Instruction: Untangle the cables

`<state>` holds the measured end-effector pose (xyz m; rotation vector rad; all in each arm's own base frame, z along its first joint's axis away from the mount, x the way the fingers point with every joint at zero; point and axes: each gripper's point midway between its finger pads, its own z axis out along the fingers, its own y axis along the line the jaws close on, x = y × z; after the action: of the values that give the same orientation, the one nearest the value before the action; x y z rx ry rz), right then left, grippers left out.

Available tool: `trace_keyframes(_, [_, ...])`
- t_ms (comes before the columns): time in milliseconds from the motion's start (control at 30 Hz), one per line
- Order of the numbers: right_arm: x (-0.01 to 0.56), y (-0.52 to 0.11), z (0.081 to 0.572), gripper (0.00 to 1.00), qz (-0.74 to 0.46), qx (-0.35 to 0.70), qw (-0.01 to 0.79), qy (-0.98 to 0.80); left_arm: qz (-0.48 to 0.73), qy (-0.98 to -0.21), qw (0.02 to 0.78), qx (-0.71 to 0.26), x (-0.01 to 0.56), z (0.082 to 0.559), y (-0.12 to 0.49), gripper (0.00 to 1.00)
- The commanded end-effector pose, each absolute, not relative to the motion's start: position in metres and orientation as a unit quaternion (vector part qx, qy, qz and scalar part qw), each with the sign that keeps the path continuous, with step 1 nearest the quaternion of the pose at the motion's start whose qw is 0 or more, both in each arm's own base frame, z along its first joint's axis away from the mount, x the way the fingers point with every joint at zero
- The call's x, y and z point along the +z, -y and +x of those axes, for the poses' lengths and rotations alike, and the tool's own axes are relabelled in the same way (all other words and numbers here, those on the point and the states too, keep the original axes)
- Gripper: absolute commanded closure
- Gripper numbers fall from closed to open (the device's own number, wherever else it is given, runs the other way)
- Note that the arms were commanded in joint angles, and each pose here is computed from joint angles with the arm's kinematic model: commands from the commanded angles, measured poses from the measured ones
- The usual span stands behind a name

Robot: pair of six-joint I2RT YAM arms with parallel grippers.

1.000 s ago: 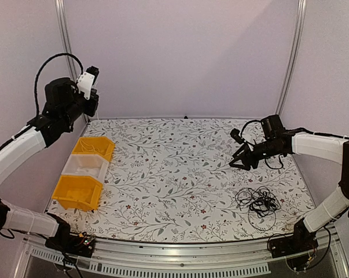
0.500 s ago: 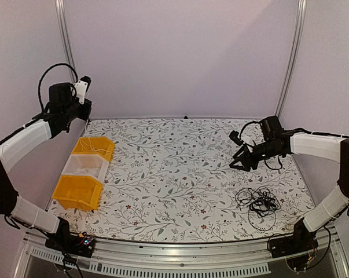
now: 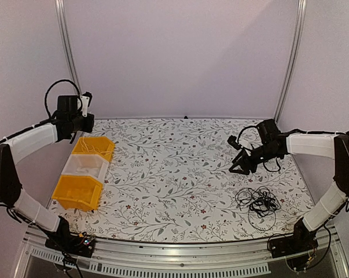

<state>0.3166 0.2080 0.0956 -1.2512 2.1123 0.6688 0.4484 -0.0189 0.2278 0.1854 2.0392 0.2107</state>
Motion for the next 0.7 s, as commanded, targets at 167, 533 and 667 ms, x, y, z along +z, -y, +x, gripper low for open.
trace_keyframes(167, [0.089,-0.21,0.317,0.45,-0.476,0.255,0.279,-0.794,0.004,-0.926,0.376,0.009,0.137,0.438,0.012,1.0])
trace_keyframes(533, [0.084,-0.21,0.316,0.44,-0.476,0.256,0.27,-0.797,-0.042,-0.942,0.334,-0.014,0.12,0.429,0.008,1.0])
trace_keyframes(667, [0.084,-0.209,0.317,0.44,-0.476,0.256,0.269,-0.797,-0.054,-0.95,0.306,0.007,0.104,0.437,-0.007,1.0])
